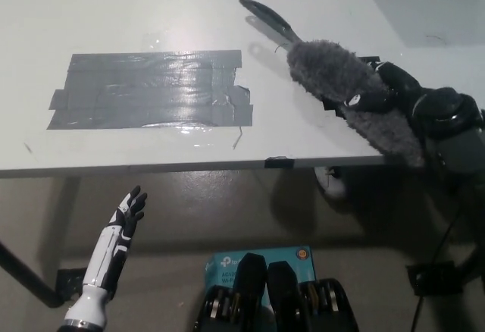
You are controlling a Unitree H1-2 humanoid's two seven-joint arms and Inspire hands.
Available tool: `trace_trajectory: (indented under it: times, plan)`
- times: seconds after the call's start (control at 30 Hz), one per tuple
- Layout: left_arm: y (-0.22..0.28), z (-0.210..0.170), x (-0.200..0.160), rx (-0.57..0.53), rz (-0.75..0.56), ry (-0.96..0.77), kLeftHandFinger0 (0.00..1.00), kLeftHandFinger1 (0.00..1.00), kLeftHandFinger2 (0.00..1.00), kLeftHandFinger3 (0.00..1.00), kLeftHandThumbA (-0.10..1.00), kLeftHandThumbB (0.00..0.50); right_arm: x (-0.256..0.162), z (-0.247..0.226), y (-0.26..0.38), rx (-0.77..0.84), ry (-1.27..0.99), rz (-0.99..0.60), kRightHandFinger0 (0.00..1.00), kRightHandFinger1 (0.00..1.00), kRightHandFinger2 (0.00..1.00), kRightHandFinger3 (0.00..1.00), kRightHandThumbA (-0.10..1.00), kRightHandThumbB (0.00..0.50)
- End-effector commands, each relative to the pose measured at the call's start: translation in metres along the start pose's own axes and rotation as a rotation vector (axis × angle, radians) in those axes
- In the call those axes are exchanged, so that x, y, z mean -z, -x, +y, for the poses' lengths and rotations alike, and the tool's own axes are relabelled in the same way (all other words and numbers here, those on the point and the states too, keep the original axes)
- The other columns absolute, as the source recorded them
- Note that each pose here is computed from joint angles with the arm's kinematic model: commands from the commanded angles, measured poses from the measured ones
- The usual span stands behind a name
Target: A grey duster is kept infront of the robot in the middle of the table and the robot extends its right arm to grab the duster, picks it up and hands it to a person
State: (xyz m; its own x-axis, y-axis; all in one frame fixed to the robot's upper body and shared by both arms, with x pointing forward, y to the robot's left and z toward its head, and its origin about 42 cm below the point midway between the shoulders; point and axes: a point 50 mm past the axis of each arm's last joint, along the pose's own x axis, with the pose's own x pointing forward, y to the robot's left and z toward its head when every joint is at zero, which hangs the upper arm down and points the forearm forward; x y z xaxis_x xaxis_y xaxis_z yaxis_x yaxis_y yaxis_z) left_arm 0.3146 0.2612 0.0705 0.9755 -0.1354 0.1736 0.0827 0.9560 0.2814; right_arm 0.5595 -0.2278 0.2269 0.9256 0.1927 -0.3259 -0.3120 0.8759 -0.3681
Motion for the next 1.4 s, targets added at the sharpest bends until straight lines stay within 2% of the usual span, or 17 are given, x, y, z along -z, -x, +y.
trace_trajectory:
  times: [0.0, 0.1, 0.13, 0.17, 0.3, 0.37, 0.43, 0.6, 0.7, 0.77, 0.9, 0.97, 1.03, 1.1, 1.2, 1.37]
  plan:
    - [-0.009, 0.007, -0.005, -0.015, -0.038, 0.012, 1.0, 1.0, 1.0, 1.0, 1.0, 0.312, -0.066, 0.026, 0.024, -0.329, -0.597, -0.241, 0.0, 0.41, 0.85, 1.0, -0.1, 0.186]
    - [-0.01, 0.007, -0.006, -0.015, -0.038, 0.01, 1.0, 1.0, 1.0, 1.0, 1.0, 0.311, -0.076, 0.027, 0.031, -0.345, -0.625, -0.311, 0.0, 0.38, 0.85, 1.0, -0.1, 0.181]
    - [-0.01, 0.007, -0.006, -0.015, -0.038, 0.009, 1.0, 1.0, 1.0, 1.0, 1.0, 0.312, -0.078, 0.027, 0.033, -0.347, -0.624, -0.324, 0.0, 0.33, 0.79, 1.0, -0.1, 0.265]
    - [-0.011, 0.007, -0.007, -0.016, -0.041, 0.007, 1.0, 1.0, 1.0, 1.0, 1.0, 0.314, -0.09, 0.027, 0.044, -0.367, -0.645, -0.395, 0.0, 0.3, 0.82, 1.0, -0.1, 0.194]
    - [-0.014, 0.008, -0.008, -0.017, -0.046, 0.007, 1.0, 1.0, 1.0, 1.0, 1.0, 0.315, -0.11, 0.027, 0.061, -0.398, -0.672, -0.488, 0.0, 0.34, 0.85, 1.0, -0.1, 0.194]
    - [-0.015, 0.008, -0.008, -0.015, -0.046, 0.004, 1.0, 1.0, 1.0, 1.0, 1.0, 0.316, -0.12, 0.03, 0.074, -0.426, -0.696, -0.529, 0.0, 0.35, 0.84, 1.0, -0.1, 0.174]
    - [-0.015, 0.007, -0.008, -0.016, -0.046, 0.004, 1.0, 1.0, 1.0, 1.0, 1.0, 0.316, -0.123, 0.032, 0.079, -0.445, -0.708, -0.54, 0.0, 0.34, 0.84, 1.0, -0.1, 0.188]
    - [-0.018, 0.007, -0.01, -0.014, -0.058, 0.003, 1.0, 1.0, 1.0, 1.0, 1.0, 0.307, -0.13, 0.053, 0.102, -0.512, -0.765, -0.575, 0.0, 0.39, 0.88, 1.0, -0.1, 0.123]
    - [-0.02, 0.007, -0.011, -0.015, -0.062, 0.005, 1.0, 1.0, 1.0, 1.0, 1.0, 0.304, -0.128, 0.063, 0.114, -0.568, -0.842, -0.589, 0.0, 0.46, 0.91, 1.0, -0.1, 0.109]
    - [-0.02, 0.008, -0.011, -0.014, -0.061, 0.005, 1.0, 1.0, 1.0, 1.0, 1.0, 0.301, -0.122, 0.071, 0.121, -0.615, -0.94, -0.595, 0.0, 0.5, 0.92, 1.0, -0.1, 0.116]
    - [-0.02, 0.008, -0.011, -0.015, -0.059, 0.006, 1.0, 1.0, 1.0, 1.0, 1.0, 0.297, -0.114, 0.08, 0.128, -0.642, -1.048, -0.591, 0.0, 0.51, 0.89, 1.0, -0.1, 0.13]
    - [-0.019, 0.008, -0.012, -0.016, -0.061, 0.006, 1.0, 1.0, 1.0, 1.0, 1.0, 0.299, -0.108, 0.087, 0.132, -0.647, -1.121, -0.584, 0.0, 0.49, 0.87, 1.0, -0.1, 0.121]
    - [-0.02, 0.008, -0.012, -0.015, -0.064, 0.0, 1.0, 1.0, 1.0, 1.0, 1.0, 0.299, -0.104, 0.092, 0.134, -0.672, -1.168, -0.587, 0.0, 0.48, 0.87, 1.0, -0.1, 0.104]
    - [-0.022, 0.009, -0.012, -0.013, -0.064, -0.002, 1.0, 1.0, 1.0, 1.0, 1.0, 0.301, -0.098, 0.098, 0.138, -0.679, -1.223, -0.594, 0.0, 0.5, 0.9, 1.0, -0.1, 0.124]
    - [-0.023, 0.01, -0.013, -0.013, -0.067, -0.002, 1.0, 1.0, 1.0, 1.0, 1.0, 0.301, -0.095, 0.102, 0.141, -0.684, -1.261, -0.598, 0.0, 0.5, 0.91, 1.0, -0.1, 0.121]
    - [-0.024, 0.011, -0.014, -0.012, -0.08, -0.007, 1.0, 1.0, 1.0, 1.0, 1.0, 0.301, -0.091, 0.112, 0.152, -0.669, -1.321, -0.593, 0.0, 0.42, 0.85, 1.0, -0.1, 0.122]
